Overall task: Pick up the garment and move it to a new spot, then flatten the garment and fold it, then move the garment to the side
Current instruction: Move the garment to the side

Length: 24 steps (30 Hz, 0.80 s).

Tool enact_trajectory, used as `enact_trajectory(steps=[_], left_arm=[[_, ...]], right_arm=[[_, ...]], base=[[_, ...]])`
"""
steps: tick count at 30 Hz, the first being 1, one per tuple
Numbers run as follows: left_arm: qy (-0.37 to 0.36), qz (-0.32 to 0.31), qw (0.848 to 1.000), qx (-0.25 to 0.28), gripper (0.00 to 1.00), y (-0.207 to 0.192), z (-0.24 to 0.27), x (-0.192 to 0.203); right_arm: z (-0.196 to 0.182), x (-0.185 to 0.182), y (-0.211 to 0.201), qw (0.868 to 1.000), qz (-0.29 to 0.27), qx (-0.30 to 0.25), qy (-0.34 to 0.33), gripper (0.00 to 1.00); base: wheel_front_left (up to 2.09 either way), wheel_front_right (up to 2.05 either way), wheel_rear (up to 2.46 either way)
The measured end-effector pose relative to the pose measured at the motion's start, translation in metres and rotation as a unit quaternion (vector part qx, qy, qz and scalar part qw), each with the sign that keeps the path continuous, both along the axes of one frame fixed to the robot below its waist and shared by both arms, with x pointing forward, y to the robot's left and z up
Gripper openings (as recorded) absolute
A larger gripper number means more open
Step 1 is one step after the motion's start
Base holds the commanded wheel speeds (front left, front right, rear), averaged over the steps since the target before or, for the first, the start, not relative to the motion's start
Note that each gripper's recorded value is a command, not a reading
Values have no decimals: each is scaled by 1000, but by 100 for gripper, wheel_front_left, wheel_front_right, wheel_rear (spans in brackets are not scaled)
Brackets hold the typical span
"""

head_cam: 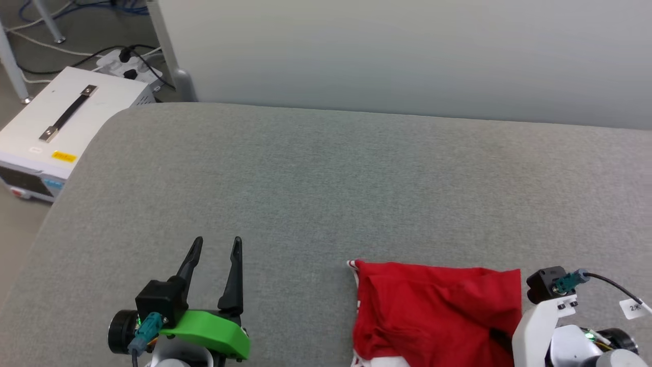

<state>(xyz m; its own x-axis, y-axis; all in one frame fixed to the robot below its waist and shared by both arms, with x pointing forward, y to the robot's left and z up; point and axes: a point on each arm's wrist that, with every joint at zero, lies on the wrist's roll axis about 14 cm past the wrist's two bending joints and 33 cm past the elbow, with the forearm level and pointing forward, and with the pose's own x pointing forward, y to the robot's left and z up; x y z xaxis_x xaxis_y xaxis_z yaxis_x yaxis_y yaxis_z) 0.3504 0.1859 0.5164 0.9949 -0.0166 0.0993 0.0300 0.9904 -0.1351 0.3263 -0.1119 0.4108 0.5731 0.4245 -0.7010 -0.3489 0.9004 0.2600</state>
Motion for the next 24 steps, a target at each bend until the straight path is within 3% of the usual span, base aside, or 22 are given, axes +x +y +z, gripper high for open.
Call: enact_trajectory(steps=[8, 16, 24], left_arm=[[-14, -82, 997, 1, 100, -50, 8, 20], [-42, -184, 982, 15, 100, -111, 22, 52], [-57, -272, 960, 33, 100, -161, 21, 93]], right_arm=[[34, 7, -93, 986, -56, -138, -68, 0], [74, 18, -172, 963, -155, -181, -125, 0], [82, 44, -243, 935, -240, -224, -133, 0]], base=[[0, 0, 0], [0, 0, 0], [0, 0, 0]])
